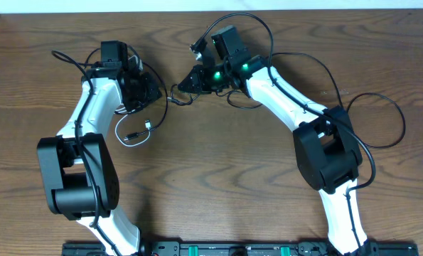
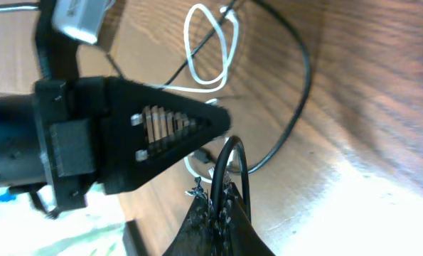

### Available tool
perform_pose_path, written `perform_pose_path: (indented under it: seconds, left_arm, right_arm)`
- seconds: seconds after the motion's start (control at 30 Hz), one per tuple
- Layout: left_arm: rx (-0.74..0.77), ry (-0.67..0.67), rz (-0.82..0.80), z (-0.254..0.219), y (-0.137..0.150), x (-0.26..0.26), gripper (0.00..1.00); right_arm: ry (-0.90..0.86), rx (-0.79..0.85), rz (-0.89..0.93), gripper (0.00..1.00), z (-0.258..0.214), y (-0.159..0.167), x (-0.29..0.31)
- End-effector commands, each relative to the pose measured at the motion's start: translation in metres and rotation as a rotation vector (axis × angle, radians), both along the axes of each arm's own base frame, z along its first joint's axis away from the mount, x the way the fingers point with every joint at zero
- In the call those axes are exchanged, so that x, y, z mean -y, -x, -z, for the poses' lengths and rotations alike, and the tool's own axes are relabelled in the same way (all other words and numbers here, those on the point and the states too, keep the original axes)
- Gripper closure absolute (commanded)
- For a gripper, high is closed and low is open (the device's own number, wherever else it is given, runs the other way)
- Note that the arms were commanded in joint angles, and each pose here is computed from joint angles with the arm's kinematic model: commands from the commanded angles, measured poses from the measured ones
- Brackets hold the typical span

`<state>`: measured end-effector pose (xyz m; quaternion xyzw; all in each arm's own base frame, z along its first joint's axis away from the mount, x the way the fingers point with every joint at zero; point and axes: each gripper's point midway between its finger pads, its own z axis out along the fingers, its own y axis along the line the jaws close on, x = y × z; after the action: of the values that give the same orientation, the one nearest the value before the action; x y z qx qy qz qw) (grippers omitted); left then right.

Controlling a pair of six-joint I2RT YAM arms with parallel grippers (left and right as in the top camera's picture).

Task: Untangle cables

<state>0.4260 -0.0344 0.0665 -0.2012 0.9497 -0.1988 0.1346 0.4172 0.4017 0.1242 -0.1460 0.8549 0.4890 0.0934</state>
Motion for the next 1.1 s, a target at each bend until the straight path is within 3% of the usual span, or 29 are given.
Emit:
perform_pose_path:
  seconds: [0.0,0.03,0.3,0.7,0.77,1.07]
  left_arm:
    - [0.008,0.016,-0.021,-0.007,-0.001,0.0,0.71]
    - [0.014,0.062,0.006,-0.011,-0.001,0.009,0.67]
    - [0.157,0.257,0.287,-0.037,0.003,0.046,0.66]
    - [0.158,0.259,0.326,-0.036,0.008,0.047,0.66]
    - [0.179,0.275,0.378,-0.039,0.012,0.052,0.6]
    - [0.196,0.304,0.428,-0.043,0.017,0.057,0.58]
  right_arm:
    - [-0.092,0.015,-0.08,0.99,-0.035,0.013,-0.006]
    - [-0.1,0.011,-0.088,0.99,-0.036,0.015,-0.007]
    - [-0.115,-0.003,-0.122,0.99,-0.037,0.019,-0.001]
    - [-0.134,-0.011,-0.1,0.99,-0.04,0.007,0.014]
    - [-0.144,-0.017,-0.103,0.99,-0.041,0.006,0.017]
    - [-0.144,-0.015,-0.091,0.99,-0.041,0.001,0.022]
